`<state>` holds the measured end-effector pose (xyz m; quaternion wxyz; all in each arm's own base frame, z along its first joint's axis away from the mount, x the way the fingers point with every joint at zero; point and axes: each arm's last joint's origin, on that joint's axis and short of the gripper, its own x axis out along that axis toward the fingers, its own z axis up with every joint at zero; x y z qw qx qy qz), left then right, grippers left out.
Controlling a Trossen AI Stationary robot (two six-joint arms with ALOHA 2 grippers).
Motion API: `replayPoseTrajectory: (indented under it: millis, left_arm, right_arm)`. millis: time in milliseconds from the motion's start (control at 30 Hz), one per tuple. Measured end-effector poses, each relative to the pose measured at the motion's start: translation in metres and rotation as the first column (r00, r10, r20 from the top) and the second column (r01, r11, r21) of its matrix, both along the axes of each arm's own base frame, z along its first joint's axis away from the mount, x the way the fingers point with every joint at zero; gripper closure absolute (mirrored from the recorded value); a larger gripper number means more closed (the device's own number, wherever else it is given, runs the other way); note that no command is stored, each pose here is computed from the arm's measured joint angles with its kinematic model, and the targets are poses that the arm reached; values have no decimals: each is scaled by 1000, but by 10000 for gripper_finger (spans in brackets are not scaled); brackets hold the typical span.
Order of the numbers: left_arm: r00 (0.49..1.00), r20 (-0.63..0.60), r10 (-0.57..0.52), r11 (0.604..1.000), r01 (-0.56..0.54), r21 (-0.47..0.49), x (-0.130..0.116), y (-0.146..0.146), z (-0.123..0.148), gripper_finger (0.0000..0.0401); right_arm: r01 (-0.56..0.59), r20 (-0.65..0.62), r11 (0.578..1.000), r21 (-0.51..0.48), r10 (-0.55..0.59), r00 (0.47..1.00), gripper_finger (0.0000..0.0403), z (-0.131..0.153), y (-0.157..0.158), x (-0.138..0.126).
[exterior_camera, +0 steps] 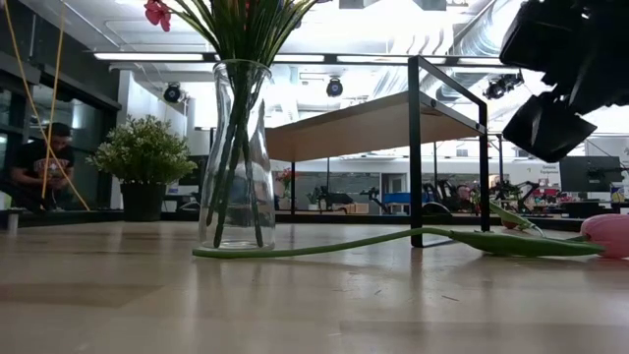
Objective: Pick and place flowers into a vace then onto a shelf
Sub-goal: Put the pink tulip into the right transparent vase
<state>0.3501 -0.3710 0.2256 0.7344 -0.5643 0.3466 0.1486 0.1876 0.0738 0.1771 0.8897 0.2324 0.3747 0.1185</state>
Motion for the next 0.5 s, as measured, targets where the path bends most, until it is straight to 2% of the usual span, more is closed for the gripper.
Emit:
replayPoseTrajectory:
  millis: [133, 500]
  left_arm:
    - [1000, 0, 0, 1000, 0, 0, 0, 0, 0, 190]
    - [1000, 0, 0, 1000, 0, 0, 0, 0, 0, 190]
  right_arm:
    - [-18, -11, 1000, 9, 18, 1000, 194, -6, 3, 5]
    - [-14, -87, 999, -47, 9, 996, 193, -22, 4, 9]
